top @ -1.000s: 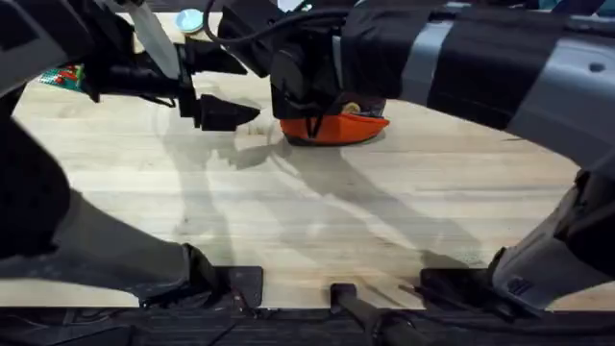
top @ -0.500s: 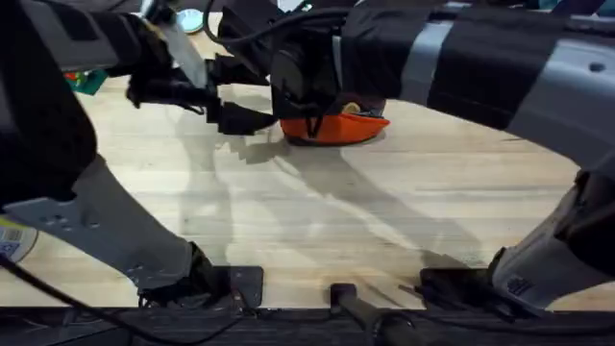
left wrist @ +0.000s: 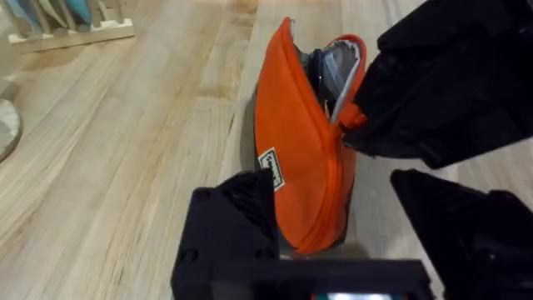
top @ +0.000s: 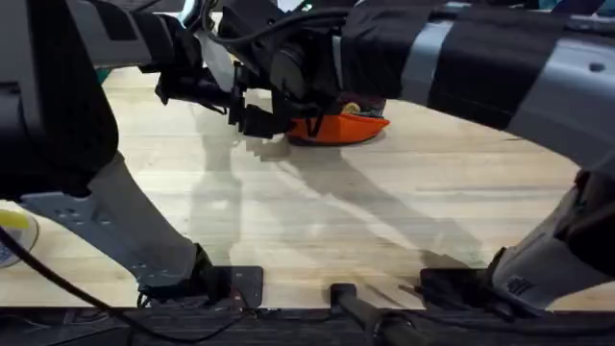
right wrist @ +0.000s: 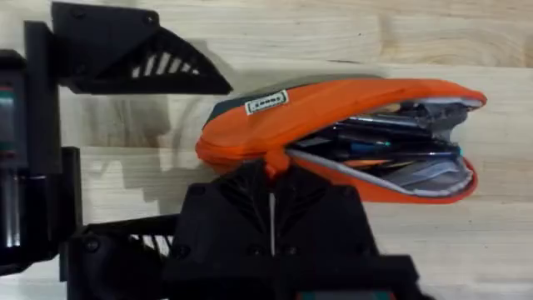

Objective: Unzip the bag, pick up the pens from the table one at a time and place them inside, then zip the bag closed.

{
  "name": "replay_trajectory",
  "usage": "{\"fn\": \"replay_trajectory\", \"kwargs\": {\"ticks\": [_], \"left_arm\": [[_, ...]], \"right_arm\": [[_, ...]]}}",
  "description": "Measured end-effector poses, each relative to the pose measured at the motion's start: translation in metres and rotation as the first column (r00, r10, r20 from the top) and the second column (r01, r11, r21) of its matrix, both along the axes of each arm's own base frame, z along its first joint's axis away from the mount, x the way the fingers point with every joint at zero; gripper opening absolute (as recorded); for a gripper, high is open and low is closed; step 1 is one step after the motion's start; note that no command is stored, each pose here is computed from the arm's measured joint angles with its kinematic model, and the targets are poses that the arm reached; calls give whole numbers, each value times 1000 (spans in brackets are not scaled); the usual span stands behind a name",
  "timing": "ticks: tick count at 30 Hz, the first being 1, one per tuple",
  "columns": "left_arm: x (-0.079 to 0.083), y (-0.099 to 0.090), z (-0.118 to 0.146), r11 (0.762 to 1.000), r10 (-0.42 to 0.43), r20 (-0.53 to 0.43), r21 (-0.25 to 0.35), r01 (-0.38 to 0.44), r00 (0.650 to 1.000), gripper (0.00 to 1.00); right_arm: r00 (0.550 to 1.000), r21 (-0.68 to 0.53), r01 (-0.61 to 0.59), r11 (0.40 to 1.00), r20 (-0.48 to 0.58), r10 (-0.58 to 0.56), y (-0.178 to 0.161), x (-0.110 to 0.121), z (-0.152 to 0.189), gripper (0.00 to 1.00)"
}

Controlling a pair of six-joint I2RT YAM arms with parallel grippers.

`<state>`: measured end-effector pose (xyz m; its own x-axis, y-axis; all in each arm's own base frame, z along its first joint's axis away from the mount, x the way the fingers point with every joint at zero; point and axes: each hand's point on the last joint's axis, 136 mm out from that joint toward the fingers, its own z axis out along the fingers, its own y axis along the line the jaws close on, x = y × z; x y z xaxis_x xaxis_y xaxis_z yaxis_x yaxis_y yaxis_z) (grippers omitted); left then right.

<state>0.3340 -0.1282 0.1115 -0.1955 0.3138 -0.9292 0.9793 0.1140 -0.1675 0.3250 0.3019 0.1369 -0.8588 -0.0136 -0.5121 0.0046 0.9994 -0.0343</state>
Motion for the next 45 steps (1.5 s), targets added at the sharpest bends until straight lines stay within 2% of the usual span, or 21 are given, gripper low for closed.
{"fn": "replay_trajectory", "kwargs": {"ticks": [7, 13, 19, 21, 25, 28, 29, 45], "left_arm": [[-2, -1, -4, 1000, -12, -1, 28, 12, 1000, 814], [-1, -1, -12, 1000, -12, -24, 25, 12, 1000, 807], [-2, -2, -16, 1000, -11, -40, 14, 11, 999, 743], [-1, -2, -15, 1000, -10, -39, 11, 11, 999, 656], [-1, -2, -14, 1000, -10, -37, 7, 11, 999, 353], [-1, -2, -14, 1000, -11, -28, 4, 11, 1000, 80], [0, -2, -14, 1000, -11, -28, 2, 11, 1000, 55], [-1, -2, -13, 1000, -11, -29, 1, 11, 1000, 44]], "right_arm": [[1000, 0, 0, 1000, 0, 0, 0, 0, 0, 31], [1000, 0, 0, 1000, 0, 0, 0, 0, 0, 31], [1000, 0, 0, 1000, 0, 0, 0, 0, 0, 31], [1000, 0, 0, 1000, 0, 0, 0, 0, 0, 30], [1000, 0, 0, 1000, 0, 0, 0, 0, 0, 31], [1000, 0, 0, 1000, 0, 0, 0, 0, 0, 32], [1000, 0, 0, 1000, 0, 0, 0, 0, 0, 31], [1000, -1, 0, 1000, 0, 0, 0, 0, 0, 31]]}}
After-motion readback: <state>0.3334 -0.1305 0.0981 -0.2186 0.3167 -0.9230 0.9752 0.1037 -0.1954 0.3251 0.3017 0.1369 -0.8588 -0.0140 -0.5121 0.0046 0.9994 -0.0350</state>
